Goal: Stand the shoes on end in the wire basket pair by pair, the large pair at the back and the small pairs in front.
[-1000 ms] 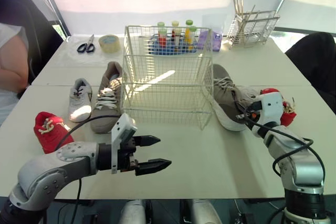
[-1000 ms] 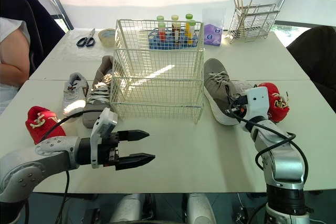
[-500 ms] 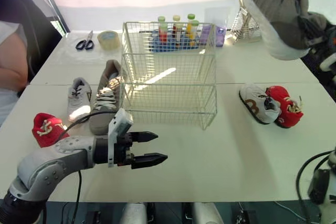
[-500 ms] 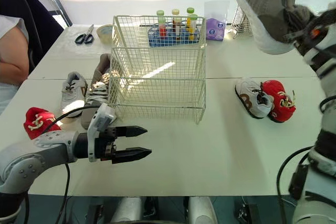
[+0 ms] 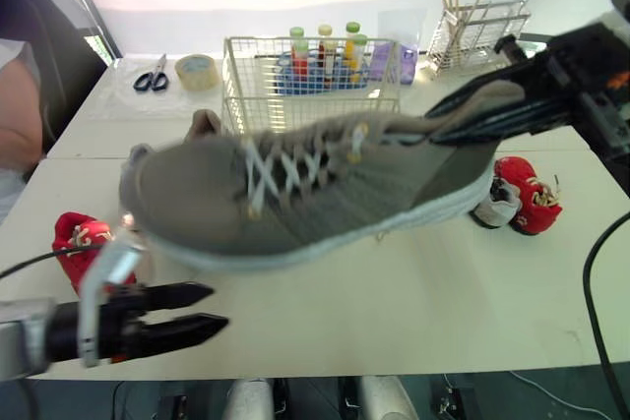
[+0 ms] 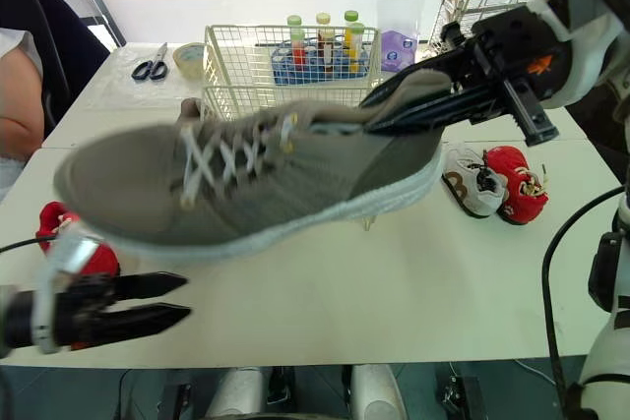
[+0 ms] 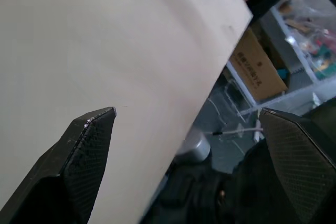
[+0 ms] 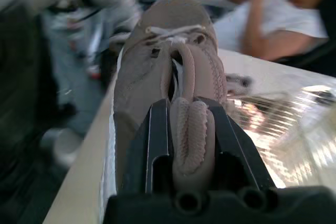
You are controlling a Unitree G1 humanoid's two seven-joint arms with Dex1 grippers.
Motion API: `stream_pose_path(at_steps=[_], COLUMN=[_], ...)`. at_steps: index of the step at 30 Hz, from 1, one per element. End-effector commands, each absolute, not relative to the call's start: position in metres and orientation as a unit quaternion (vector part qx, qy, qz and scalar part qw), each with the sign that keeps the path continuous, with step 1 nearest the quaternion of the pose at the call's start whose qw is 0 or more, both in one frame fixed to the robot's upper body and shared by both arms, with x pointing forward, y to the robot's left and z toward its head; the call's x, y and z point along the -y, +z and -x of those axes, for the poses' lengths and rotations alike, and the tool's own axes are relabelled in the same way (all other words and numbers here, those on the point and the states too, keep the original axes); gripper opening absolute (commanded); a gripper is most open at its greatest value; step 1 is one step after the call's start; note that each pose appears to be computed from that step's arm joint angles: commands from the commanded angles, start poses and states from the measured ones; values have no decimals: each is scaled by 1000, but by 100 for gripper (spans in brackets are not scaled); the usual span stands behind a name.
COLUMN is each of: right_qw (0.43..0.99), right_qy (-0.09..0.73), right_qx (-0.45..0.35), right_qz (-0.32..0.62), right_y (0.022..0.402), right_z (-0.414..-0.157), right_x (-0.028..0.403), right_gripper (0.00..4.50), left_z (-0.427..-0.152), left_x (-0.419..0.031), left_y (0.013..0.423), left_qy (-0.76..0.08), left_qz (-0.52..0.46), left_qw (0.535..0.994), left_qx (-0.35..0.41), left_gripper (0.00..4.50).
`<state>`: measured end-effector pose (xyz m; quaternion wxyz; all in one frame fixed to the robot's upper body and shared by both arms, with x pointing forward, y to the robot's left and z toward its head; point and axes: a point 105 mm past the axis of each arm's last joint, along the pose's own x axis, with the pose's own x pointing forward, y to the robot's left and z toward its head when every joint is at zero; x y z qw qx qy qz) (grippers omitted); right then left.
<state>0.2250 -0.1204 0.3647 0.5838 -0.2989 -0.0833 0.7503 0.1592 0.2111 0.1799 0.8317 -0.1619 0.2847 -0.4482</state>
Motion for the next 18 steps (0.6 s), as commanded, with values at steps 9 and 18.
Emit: stream_pose_path(at_steps=[9, 18], right_qw=[479, 426], right_qy=[778, 809], right_qx=[115, 141], right_qz=[390, 379], right_y=[343, 349], right_z=[-229, -205], right_x=[102, 91], right_gripper=[21, 21], left_z=[-167, -189], left_x=[-224, -185], left_y=[261, 224], left_qy=[-501, -583], left_qz=[192, 169], left_qw=[831, 764], left_qx=[-146, -218], left_gripper=[450, 450])
